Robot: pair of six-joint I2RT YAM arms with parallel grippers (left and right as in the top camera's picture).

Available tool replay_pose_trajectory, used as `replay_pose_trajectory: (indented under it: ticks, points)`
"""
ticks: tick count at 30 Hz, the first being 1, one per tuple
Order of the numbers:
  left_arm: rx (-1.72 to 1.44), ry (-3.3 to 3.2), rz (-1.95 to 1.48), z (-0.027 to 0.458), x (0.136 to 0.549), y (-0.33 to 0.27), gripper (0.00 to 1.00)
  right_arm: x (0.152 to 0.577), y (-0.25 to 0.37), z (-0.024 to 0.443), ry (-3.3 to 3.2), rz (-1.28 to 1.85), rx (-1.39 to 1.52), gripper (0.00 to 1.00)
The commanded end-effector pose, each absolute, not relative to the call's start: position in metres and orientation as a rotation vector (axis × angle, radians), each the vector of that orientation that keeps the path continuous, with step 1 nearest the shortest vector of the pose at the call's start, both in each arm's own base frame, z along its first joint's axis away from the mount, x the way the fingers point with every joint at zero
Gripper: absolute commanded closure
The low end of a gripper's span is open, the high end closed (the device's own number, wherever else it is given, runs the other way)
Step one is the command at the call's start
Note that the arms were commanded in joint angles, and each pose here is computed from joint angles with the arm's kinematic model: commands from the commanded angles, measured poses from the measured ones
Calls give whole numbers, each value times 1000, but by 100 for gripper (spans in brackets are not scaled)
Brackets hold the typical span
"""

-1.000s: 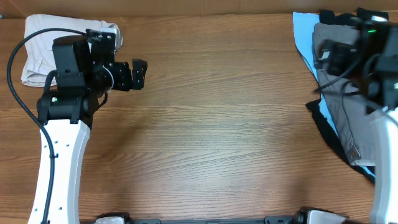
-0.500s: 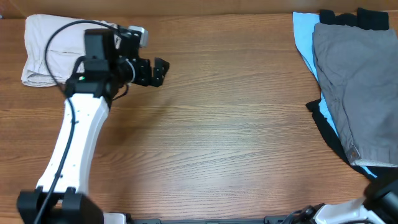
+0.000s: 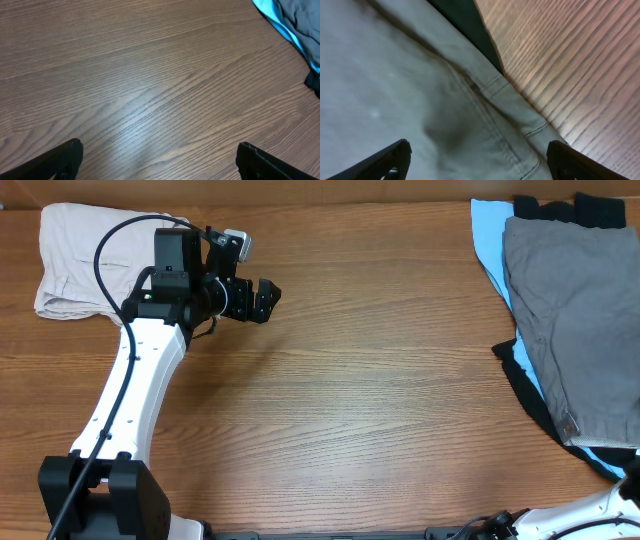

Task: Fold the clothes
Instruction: 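Reach the right gripper to the grey shorts on the right pile and grasp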

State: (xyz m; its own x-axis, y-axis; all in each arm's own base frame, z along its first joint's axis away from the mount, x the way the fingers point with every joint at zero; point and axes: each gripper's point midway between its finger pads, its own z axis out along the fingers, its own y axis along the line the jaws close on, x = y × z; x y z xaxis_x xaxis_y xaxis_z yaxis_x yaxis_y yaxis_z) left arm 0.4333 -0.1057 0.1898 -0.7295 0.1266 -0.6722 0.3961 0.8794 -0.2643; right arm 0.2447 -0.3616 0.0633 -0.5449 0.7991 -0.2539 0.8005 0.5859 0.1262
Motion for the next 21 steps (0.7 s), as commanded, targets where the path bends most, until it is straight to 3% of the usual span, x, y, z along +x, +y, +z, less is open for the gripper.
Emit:
replay_pose_trajectory:
  ticks: [1, 5, 11, 18, 21]
  points:
    - [413, 2346, -489, 194, 438, -107, 0, 248, -363, 47, 2590, 8, 1238, 10]
    - [412, 2346, -485, 194, 438, -106, 0, 247, -362, 30, 2626, 31, 1227, 13]
    - [412, 2343, -481, 194, 439, -106, 0, 247, -363, 30, 2624, 29, 1226, 47]
    - [411, 2343, -482, 194, 439, -106, 1, 254, -362, 42, 2602, 67, 1234, 55]
    - [412, 2341, -481, 195, 440, -106, 3, 266, -357, 55, 2572, 145, 1222, 73]
